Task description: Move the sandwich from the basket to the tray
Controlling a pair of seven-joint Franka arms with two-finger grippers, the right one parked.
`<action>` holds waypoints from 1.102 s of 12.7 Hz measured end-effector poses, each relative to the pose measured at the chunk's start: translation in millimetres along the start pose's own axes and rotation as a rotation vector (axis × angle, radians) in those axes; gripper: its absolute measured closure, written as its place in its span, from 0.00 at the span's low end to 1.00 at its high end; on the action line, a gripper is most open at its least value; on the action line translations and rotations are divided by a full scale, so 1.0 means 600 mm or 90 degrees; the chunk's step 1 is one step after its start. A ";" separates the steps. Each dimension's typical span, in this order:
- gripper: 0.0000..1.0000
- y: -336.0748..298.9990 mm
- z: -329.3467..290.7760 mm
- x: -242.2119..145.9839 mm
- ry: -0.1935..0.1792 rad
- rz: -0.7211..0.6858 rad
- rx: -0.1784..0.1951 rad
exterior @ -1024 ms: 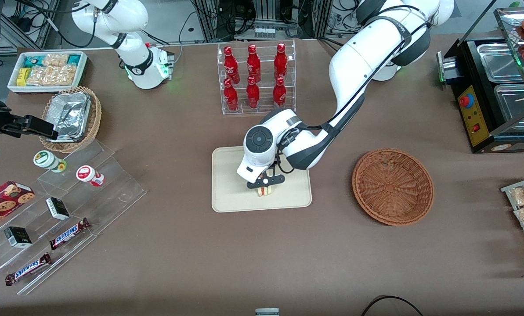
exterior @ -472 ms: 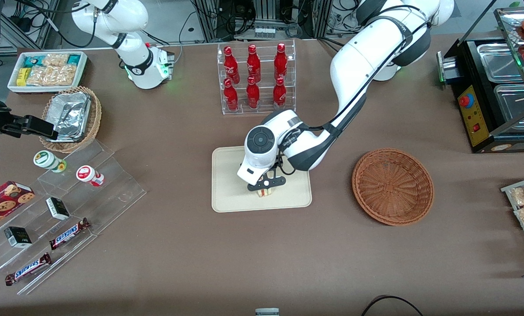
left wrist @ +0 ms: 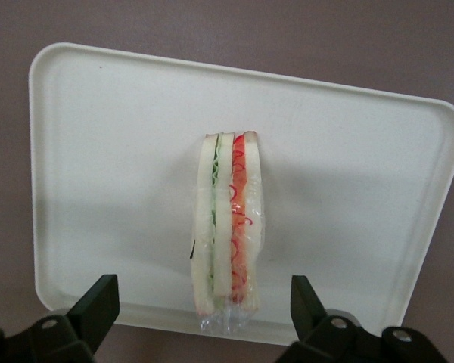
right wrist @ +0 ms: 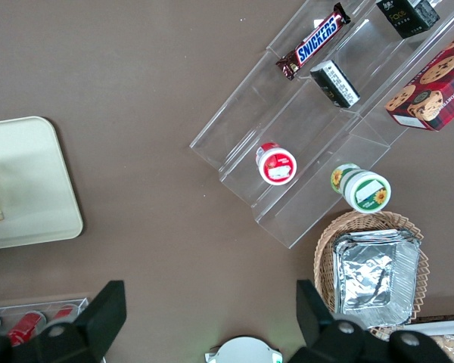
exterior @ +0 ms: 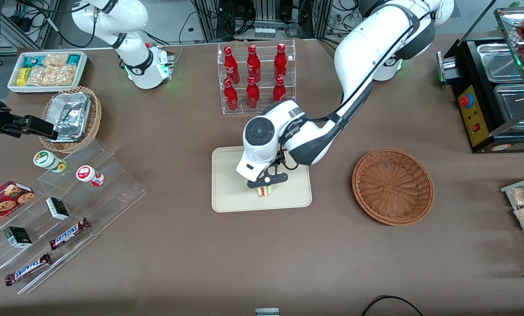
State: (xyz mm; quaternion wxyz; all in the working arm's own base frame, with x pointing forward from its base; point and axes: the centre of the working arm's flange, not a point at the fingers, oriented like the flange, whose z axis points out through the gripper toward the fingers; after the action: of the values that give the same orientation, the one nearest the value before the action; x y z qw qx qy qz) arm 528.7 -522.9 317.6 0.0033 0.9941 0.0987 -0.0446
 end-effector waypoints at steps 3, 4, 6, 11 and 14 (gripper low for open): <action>0.00 -0.018 -0.080 -0.001 0.022 -0.006 0.005; 0.00 -0.029 -0.104 0.005 0.029 -0.012 0.005; 0.00 -0.068 -0.144 0.027 0.030 -0.035 0.027; 0.00 -0.208 -0.210 0.123 -0.009 -0.038 0.041; 0.00 -0.309 -0.241 0.175 -0.033 -0.004 0.039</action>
State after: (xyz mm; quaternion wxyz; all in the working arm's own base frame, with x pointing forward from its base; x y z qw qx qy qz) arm 607.3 -318.3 452.5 -0.0251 0.9919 0.1004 -0.0734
